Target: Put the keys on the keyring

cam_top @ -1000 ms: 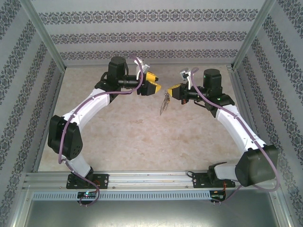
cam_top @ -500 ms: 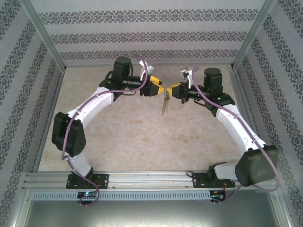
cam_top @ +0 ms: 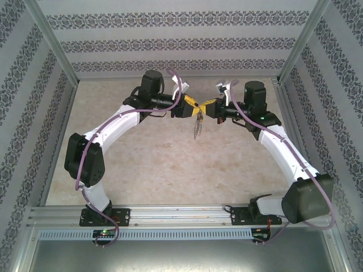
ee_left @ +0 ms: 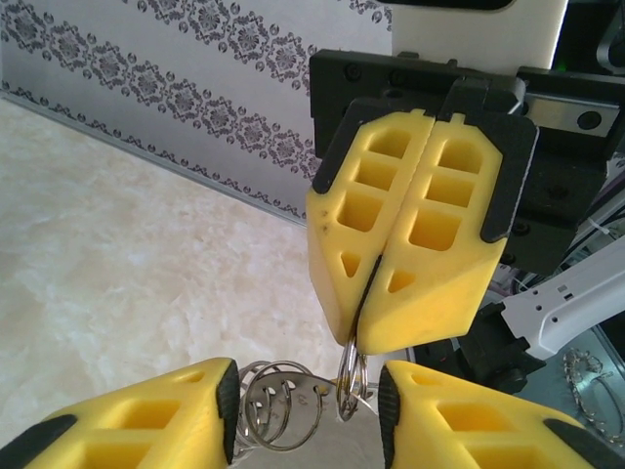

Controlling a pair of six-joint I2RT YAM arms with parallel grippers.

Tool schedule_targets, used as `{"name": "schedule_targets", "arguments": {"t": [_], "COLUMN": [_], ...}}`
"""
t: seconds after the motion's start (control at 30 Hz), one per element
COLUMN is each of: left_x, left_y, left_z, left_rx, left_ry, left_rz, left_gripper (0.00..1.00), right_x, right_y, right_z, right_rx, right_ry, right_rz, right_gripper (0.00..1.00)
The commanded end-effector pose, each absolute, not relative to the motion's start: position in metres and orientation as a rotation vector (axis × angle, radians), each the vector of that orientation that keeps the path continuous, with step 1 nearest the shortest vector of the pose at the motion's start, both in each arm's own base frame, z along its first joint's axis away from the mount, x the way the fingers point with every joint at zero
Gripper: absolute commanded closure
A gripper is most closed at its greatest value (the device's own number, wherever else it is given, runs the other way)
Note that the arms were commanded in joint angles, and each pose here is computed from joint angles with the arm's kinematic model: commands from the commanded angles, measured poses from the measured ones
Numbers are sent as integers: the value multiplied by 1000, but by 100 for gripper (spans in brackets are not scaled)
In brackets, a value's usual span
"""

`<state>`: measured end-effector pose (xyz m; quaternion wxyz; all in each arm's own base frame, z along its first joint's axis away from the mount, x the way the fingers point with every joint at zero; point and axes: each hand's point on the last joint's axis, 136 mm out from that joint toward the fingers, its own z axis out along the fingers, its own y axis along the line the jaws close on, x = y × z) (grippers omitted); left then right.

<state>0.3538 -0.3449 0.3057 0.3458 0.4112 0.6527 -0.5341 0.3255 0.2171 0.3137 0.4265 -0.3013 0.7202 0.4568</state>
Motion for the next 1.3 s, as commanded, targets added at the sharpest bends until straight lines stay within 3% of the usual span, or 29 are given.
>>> {"name": "schedule_targets", "arguments": {"t": [0.0,0.37,0.67,0.97,1.27], "left_x": [345,343,343,344,345], "left_y": [-351,-348,-348,-349,-350], "left_z": [316,321,327,330,334], "left_rx": [1117,1105,1102,1091,1083], "left_ry": [1651,1631,1605,1593,1572], "left_rz": [-1405,-1360,-1362,-1365,-1377], "left_gripper": [60,59,74,68,83], "right_x": [321,319,317,316,319], "right_y": [223,221,220,220,221], "right_z": [333,332,331,328,324], "right_rx": [-805,-803,-801,-803,-803], "right_ry": [1721,1723,1727,1733,1740], "right_rz": [1149,1143,1143,1146,1152], "right_gripper": [100,100,100,100,100]}}
